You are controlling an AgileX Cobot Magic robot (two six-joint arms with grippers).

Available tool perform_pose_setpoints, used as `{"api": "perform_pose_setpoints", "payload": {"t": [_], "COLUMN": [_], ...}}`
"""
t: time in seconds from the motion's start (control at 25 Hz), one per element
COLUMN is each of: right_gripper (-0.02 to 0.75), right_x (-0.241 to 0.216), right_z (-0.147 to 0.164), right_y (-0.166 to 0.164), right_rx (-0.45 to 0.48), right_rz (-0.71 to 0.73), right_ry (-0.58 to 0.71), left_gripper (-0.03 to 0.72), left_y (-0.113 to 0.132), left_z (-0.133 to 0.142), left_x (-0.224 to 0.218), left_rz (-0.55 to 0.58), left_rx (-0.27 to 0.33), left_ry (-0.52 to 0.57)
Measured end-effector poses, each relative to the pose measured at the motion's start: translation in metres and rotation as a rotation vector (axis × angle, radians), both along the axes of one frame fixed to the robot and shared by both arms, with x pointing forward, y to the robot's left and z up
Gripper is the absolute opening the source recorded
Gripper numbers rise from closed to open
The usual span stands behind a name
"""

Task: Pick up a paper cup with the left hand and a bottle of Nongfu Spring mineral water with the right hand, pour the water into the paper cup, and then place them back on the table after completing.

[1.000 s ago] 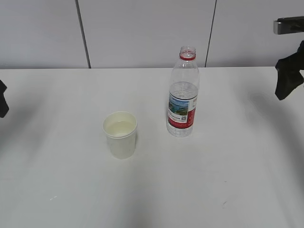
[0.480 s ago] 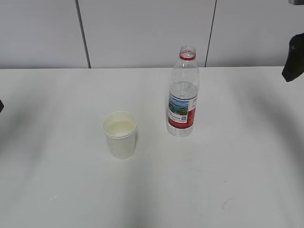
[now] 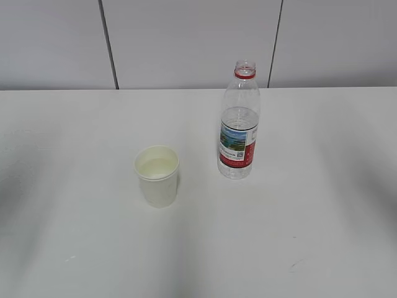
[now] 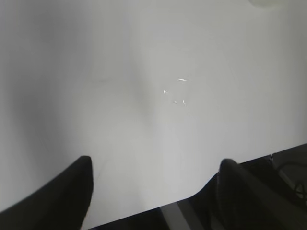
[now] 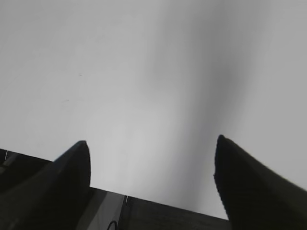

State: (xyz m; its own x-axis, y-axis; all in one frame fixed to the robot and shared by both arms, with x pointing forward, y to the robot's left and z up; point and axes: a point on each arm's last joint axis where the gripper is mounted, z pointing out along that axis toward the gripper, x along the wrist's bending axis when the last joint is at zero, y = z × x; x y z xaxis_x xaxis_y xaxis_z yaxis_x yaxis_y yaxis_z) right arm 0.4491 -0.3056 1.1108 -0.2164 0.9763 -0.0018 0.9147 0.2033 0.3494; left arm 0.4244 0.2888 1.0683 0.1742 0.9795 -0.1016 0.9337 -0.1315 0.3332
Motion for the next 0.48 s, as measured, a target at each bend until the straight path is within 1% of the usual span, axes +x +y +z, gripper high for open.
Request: {"api": "perform_pose_setpoints", "payload": {"t": [0.16, 0.24, 0.36, 0.48], "right_gripper": [0.593, 0.593, 0.593, 0.593], "right_x": [-0.05, -0.073, -0.098, -0.119], "right_z": [0.009, 0.012, 0.012, 0.006], "right_y": [0.004, 0.004, 0.002, 0.002], "right_rx": [-0.01, -0.032, -0.074, -0.094], "right_rz": [0.001, 0.0, -0.011, -0.028], "right_ry": [-0.095, -0.141, -0.197, -0.235], "left_gripper": [0.494, 0.494, 0.494, 0.494], "left_y": [0.0, 0.0, 0.0, 0.0], "left_z": [0.009, 0.013, 0.016, 0.02], "left_x": [-0.022, -0.032, -0.045, -0.054], "left_rz": [0.0, 0.001, 0.004, 0.011], "left_rx": [0.004, 0.004, 0.005, 0.006], "left_ry": [-0.075, -0.114, -0.177, -0.259]}}
